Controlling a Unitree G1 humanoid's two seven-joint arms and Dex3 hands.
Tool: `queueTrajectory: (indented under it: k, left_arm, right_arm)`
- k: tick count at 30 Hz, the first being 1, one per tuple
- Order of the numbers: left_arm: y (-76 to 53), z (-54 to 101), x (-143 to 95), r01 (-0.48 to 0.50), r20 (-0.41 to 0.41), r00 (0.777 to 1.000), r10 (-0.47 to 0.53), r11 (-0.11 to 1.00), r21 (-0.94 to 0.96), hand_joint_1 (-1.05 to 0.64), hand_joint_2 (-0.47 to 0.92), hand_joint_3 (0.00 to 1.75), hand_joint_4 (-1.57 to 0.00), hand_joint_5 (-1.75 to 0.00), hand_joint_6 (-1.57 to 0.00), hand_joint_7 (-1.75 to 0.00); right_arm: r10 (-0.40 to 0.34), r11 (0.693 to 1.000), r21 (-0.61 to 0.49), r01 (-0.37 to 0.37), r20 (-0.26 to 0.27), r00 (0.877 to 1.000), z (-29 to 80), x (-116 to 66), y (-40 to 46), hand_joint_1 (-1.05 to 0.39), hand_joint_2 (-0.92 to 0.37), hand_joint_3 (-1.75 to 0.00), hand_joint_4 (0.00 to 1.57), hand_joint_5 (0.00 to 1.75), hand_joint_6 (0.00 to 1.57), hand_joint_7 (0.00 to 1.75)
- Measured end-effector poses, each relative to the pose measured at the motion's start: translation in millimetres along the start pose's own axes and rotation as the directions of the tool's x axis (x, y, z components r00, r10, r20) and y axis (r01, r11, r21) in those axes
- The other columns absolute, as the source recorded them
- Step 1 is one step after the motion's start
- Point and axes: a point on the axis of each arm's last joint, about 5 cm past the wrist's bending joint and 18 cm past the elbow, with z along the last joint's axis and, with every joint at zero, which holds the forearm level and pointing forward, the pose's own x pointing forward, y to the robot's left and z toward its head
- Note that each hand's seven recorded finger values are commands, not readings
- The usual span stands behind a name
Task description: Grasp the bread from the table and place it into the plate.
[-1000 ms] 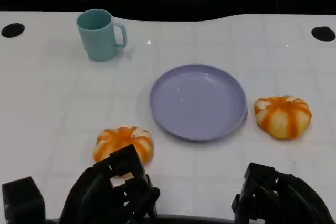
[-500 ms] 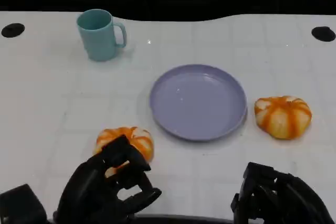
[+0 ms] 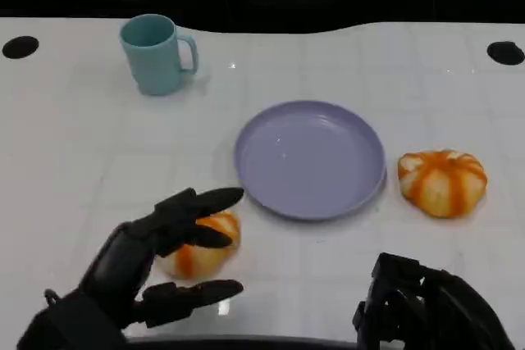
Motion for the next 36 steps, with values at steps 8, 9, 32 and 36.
queueTrajectory:
  k: [8,9,32,36]
  left_arm:
    - [7.0,20.2,3,-0.016,-0.030,0.999,0.037,0.857,0.515,-0.62,0.88,0.00,-0.39,-0.36,-0.38,0.00]
    - [7.0,21.5,4,-0.009,-0.033,0.999,0.033,0.825,0.565,-0.62,0.88,0.00,-0.39,-0.35,-0.37,0.00]
    - [-17.3,21.6,60,0.343,-0.372,0.928,-0.023,0.444,0.828,-0.65,0.85,0.00,-0.36,-0.16,-0.30,0.00]
    - [-18.5,10.9,70,0.396,-0.431,0.902,-0.027,0.446,0.803,-0.65,0.85,0.00,-0.38,-0.15,-0.31,0.00]
  right_arm:
    - [0.005,1.000,-0.003,-0.005,0.004,1.000,0.7,3.1,1.2,-0.70,-0.92,-0.27,0.83,1.63,0.75,1.38]
    - [0.007,1.000,-0.003,-0.007,0.005,1.000,0.7,3.5,1.5,-0.69,-0.92,-0.27,0.83,1.63,0.75,1.38]
    - [0.006,1.000,-0.003,-0.006,0.005,1.000,1.0,4.7,1.8,-0.69,-0.92,-0.27,0.83,1.63,0.75,1.37]
    - [0.006,1.000,-0.004,-0.006,0.005,1.000,0.9,4.5,1.8,-0.70,-0.92,-0.27,0.83,1.63,0.76,1.37]
